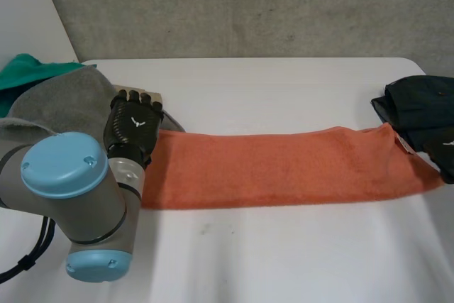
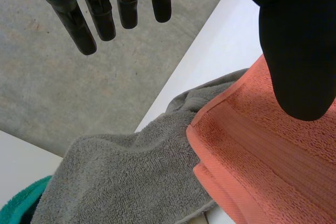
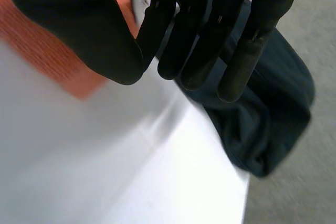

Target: Fold the laundry.

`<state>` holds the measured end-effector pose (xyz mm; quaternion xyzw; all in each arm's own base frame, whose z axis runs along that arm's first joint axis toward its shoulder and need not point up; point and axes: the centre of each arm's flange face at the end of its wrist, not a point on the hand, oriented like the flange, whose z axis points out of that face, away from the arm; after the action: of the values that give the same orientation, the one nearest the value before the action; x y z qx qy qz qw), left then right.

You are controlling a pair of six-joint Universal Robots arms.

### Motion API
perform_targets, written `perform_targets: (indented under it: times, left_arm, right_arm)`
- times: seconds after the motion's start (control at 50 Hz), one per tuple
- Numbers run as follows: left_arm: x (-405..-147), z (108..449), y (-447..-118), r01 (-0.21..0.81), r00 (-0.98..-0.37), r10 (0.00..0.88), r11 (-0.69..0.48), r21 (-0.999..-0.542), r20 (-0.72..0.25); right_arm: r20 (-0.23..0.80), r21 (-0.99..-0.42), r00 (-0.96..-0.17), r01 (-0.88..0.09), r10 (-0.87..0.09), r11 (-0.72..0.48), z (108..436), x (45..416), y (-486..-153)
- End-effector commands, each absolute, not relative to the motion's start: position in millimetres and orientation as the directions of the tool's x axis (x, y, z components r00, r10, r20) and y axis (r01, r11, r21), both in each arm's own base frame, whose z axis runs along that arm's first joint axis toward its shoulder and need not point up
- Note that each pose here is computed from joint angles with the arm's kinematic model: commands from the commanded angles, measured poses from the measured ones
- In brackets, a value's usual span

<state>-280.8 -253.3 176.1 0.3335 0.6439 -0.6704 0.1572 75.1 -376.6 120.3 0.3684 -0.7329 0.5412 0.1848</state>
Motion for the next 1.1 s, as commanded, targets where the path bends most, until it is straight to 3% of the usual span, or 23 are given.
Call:
perform_targets:
  times: [0.02,0.1,0.18,0.3,0.32,0.38,0.74,0.86,0.94,0.96,1.02,1.1]
  left_arm:
    - [-280,182,-251,0.635,-0.733,0.211,-0.131,-0.762,-0.647]
    - [-278,186,-249,0.630,-0.736,0.208,-0.137,-0.764,-0.644]
    - [-277,188,-246,0.630,-0.737,0.207,-0.138,-0.765,-0.644]
    - [-276,188,-245,0.627,-0.738,0.208,-0.137,-0.767,-0.641]
    - [-276,187,-243,0.625,-0.739,0.213,-0.135,-0.769,-0.639]
    - [-278,187,-240,0.617,-0.743,0.221,-0.139,-0.774,-0.632]
    - [-280,189,-237,0.609,-0.747,0.230,-0.141,-0.781,-0.624]
    - [-280,188,-237,0.609,-0.747,0.230,-0.141,-0.781,-0.624]
    - [-280,191,-236,0.606,-0.749,0.228,-0.146,-0.782,-0.622]
    - [-280,192,-236,0.604,-0.750,0.226,-0.149,-0.783,-0.621]
    - [-279,199,-235,0.596,-0.756,0.217,-0.160,-0.787,-0.617]
    - [-278,205,-233,0.590,-0.761,0.210,-0.169,-0.789,-0.614]
  right_arm:
    - [0.692,-0.644,-0.675,-0.738,-0.256,0.203,131,38,-383]
    - [0.715,-0.627,-0.663,-0.748,-0.222,0.215,138,22,-385]
    - [0.705,-0.648,-0.681,-0.732,-0.198,0.208,148,12,-386]
    - [0.609,-0.730,-0.706,-0.677,-0.361,0.093,144,38,-372]
    - [0.562,-0.765,-0.710,-0.641,-0.423,0.061,143,46,-366]
    - [0.509,-0.794,-0.720,-0.604,-0.472,0.065,142,52,-360]
    - [0.455,-0.790,-0.714,-0.600,-0.532,0.129,109,62,-365]
    - [0.515,-0.759,-0.722,-0.635,-0.461,0.147,105,51,-373]
    - [0.626,-0.702,-0.707,-0.695,-0.329,0.156,110,32,-382]
    - [0.677,-0.674,-0.692,-0.720,-0.250,0.165,122,21,-385]
    - [0.721,-0.656,-0.677,-0.736,-0.148,0.168,146,8,-388]
    - [0.758,-0.628,-0.645,-0.762,-0.098,0.161,163,1,-391]
